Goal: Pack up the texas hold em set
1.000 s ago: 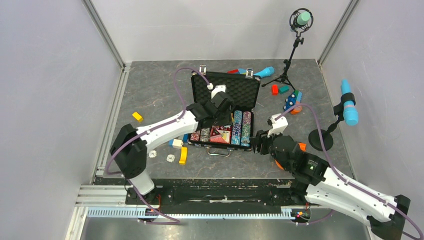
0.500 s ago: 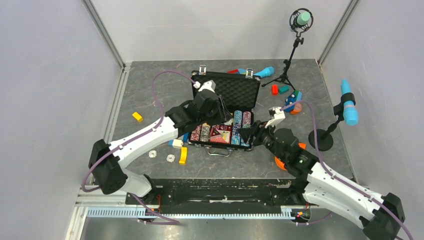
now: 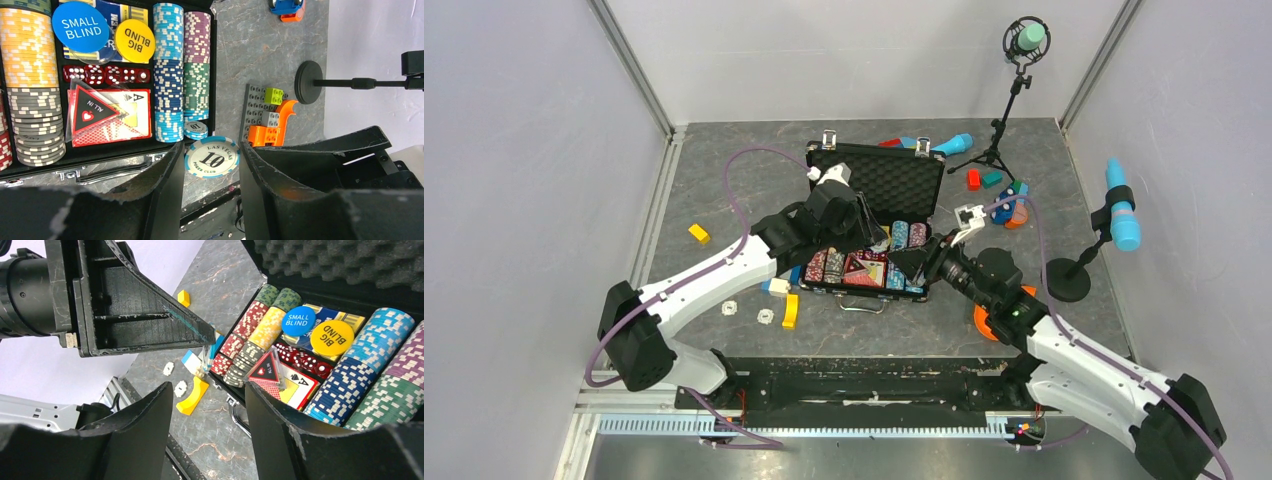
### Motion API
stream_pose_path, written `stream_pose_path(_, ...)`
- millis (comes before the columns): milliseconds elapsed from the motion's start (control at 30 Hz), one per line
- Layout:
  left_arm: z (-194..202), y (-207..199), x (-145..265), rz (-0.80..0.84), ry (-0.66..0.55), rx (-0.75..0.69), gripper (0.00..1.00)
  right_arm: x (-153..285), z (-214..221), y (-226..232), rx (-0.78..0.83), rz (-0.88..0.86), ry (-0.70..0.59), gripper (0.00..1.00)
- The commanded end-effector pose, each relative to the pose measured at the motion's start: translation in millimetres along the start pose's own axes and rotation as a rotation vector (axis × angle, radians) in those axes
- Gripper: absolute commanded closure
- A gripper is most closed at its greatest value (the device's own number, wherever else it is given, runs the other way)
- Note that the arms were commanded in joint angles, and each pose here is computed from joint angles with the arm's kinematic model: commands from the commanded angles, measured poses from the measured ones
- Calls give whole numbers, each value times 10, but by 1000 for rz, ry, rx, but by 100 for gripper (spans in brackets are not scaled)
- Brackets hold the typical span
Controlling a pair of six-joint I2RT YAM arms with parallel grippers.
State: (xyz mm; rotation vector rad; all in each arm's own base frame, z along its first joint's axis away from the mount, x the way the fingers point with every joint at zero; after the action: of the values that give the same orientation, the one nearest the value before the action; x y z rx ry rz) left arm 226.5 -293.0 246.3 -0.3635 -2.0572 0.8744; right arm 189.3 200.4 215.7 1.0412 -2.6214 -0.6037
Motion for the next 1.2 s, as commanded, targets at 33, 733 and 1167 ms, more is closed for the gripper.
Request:
stream_pose_path(33, -59, -146, 87, 83, -14, 49, 59, -58, -76, 70, -18, -57, -31, 44)
stream_pose_path(733, -18, -123, 83, 97, 1, 67, 60, -215, -107, 59, -16, -69, -34, 54)
stream_pose_path(1167, -3, -119, 80, 103, 8, 75, 60, -259, -123, 59, -27, -74, -43, 61)
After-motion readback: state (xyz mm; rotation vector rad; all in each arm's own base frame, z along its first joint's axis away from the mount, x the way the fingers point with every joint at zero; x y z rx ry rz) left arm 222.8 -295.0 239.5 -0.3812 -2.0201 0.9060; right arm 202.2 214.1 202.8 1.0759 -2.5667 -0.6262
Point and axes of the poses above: each gripper's point midway between its finger pads, its own x axis back along the fingers, its own y axis along the line the jaws close on, z = x × y, the point moved 6 cm from there along x, back along the fingers, and after that the axes turned 11 degrees about x, right-handed, at the moved point
